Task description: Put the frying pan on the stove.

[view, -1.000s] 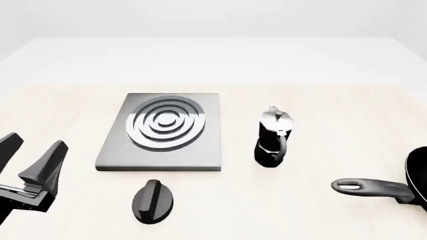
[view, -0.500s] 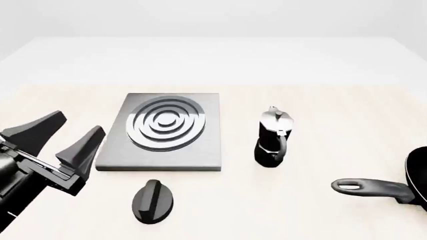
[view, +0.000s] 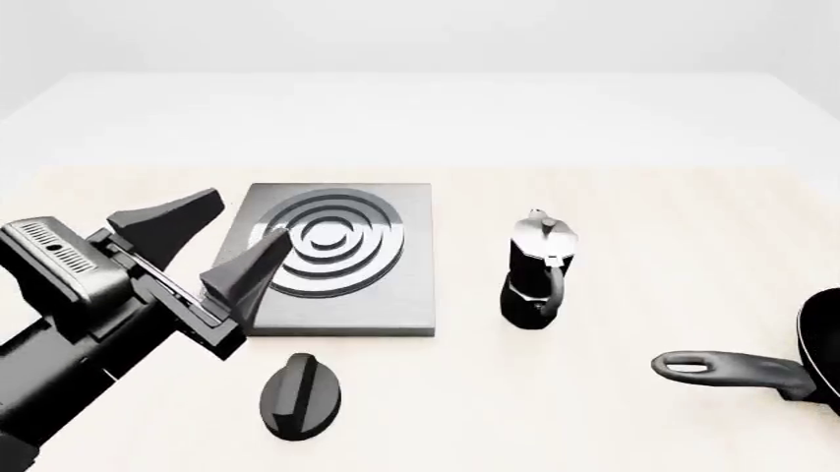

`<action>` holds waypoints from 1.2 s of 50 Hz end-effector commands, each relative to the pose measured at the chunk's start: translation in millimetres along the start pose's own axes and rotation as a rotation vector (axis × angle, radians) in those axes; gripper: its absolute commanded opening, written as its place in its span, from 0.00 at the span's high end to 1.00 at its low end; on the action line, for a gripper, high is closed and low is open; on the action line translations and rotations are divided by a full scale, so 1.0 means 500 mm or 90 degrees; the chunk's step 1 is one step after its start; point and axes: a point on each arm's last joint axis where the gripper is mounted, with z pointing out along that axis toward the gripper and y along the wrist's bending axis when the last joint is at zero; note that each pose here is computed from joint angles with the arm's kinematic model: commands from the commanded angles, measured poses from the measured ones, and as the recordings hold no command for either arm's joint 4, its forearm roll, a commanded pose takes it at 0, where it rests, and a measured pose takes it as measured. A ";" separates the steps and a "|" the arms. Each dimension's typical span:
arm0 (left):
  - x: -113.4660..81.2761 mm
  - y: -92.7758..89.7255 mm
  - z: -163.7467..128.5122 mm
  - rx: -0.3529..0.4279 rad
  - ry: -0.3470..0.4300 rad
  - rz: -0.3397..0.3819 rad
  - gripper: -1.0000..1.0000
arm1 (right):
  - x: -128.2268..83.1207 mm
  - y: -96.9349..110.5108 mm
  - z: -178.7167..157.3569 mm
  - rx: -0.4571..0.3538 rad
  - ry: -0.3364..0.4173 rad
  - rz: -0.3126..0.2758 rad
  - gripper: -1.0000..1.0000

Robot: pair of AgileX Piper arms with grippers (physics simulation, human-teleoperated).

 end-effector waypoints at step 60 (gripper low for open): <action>-0.013 -0.189 0.192 0.221 0.012 -0.030 0.00 | -0.103 -0.006 -0.061 0.000 -0.060 0.003 0.00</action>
